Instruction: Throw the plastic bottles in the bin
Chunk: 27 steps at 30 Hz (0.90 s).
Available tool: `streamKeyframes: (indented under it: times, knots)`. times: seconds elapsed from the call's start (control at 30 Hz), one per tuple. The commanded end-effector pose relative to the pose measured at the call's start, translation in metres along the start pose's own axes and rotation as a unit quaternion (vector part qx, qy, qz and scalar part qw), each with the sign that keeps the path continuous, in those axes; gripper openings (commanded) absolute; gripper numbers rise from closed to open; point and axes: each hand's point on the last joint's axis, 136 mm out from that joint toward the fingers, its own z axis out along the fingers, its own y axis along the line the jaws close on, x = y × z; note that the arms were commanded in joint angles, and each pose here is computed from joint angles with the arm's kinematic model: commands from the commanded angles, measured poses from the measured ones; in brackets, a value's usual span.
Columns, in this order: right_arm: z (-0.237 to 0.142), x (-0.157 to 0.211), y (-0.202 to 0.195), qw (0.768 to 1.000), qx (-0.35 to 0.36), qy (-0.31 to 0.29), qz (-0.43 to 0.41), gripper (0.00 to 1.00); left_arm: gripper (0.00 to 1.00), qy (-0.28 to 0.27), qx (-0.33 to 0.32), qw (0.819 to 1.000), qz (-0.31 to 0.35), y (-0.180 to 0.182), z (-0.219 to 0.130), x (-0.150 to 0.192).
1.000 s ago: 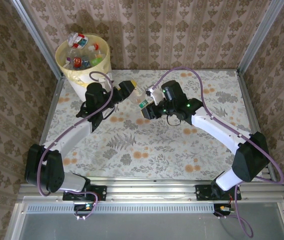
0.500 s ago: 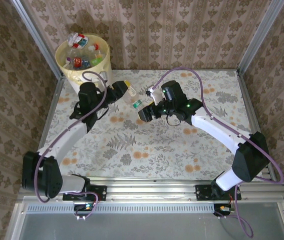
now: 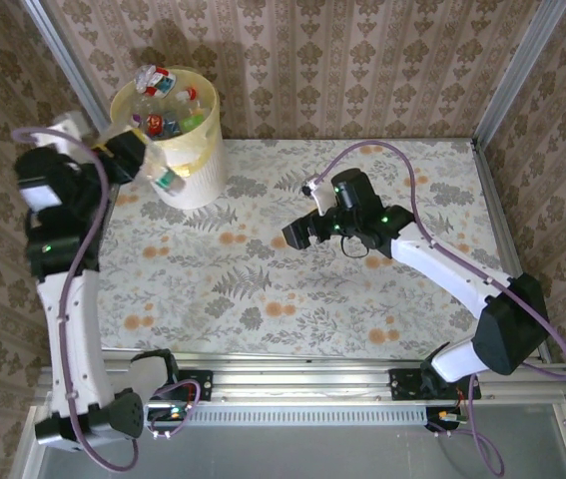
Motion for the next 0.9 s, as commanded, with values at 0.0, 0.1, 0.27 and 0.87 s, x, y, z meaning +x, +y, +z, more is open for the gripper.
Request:
streamKeyframes:
  times: [0.0,0.1,0.27,0.87]
  knots:
    - [-0.007,0.002,-0.009,1.000,0.020,-0.005,0.000,1.00,0.42,0.042,-0.062,0.995,0.065,0.020,-0.015,0.008]
    - [-0.006,0.005,-0.012,1.000,0.024,-0.001,0.003,1.00,0.42,0.032,-0.066,0.994,0.077,0.023,-0.011,-0.003]
    - [-0.008,0.007,-0.014,1.000,0.028,0.003,0.003,1.00,0.41,0.014,-0.058,0.995,0.080,0.027,0.008,-0.018]
    - [-0.029,0.008,-0.023,0.999,0.040,-0.014,0.010,1.00,1.00,0.026,-0.027,0.997,0.072,0.066,0.182,-0.084]
